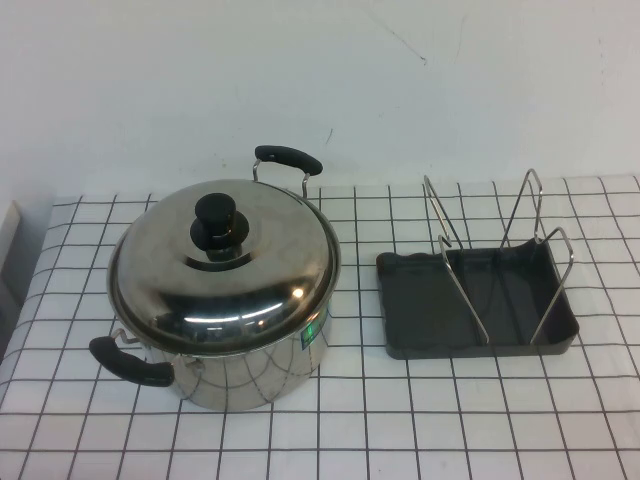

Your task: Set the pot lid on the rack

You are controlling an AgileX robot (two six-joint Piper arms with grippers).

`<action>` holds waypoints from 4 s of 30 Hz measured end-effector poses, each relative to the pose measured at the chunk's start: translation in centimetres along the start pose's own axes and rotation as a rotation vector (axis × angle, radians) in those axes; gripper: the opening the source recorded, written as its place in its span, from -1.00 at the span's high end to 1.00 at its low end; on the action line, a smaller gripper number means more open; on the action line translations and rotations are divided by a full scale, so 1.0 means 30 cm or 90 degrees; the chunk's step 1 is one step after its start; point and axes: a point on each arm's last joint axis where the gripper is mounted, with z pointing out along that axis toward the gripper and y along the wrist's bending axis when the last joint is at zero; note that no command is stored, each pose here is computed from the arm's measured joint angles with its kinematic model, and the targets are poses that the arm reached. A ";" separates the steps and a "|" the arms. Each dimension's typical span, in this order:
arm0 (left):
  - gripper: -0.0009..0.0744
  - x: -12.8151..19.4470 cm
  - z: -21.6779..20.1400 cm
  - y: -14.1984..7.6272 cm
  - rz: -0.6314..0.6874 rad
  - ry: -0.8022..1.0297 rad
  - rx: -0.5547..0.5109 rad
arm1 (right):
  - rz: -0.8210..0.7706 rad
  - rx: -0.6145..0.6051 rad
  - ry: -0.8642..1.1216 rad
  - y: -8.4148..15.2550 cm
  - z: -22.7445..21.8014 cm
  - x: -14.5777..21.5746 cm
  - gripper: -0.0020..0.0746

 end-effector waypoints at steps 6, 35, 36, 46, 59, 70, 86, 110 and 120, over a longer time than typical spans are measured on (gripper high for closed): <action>0.98 0.000 0.000 0.000 0.000 0.000 0.000 | 0.000 0.000 0.000 0.000 0.000 0.000 0.95; 0.98 0.000 0.000 0.000 0.000 0.000 0.000 | -0.045 0.019 0.001 -0.009 0.000 0.000 0.95; 0.98 0.000 0.000 0.000 0.000 0.000 0.000 | -0.045 0.019 0.001 -0.009 0.000 0.000 0.95; 0.98 0.000 0.000 0.000 0.000 0.000 0.000 | -0.047 0.020 0.002 -0.009 0.001 0.002 0.95; 0.98 0.000 0.000 0.000 0.000 0.000 0.000 | -0.049 0.020 0.002 -0.010 0.000 0.002 0.95; 0.98 -0.001 0.000 0.000 0.000 -0.001 0.000 | -0.056 0.024 0.002 -0.011 0.000 0.002 0.95; 0.98 -0.190 -0.069 -0.003 -0.001 -0.448 0.011 | -0.100 0.019 -0.512 0.011 -0.090 -0.214 0.95; 0.98 -0.235 -0.117 0.022 -0.152 -0.590 0.025 | 0.013 0.029 -0.281 -0.054 -0.141 -0.313 0.95; 0.98 -0.253 -0.088 -0.038 -0.092 -0.265 0.050 | -0.019 -0.013 -0.024 -0.044 -0.025 -0.294 0.95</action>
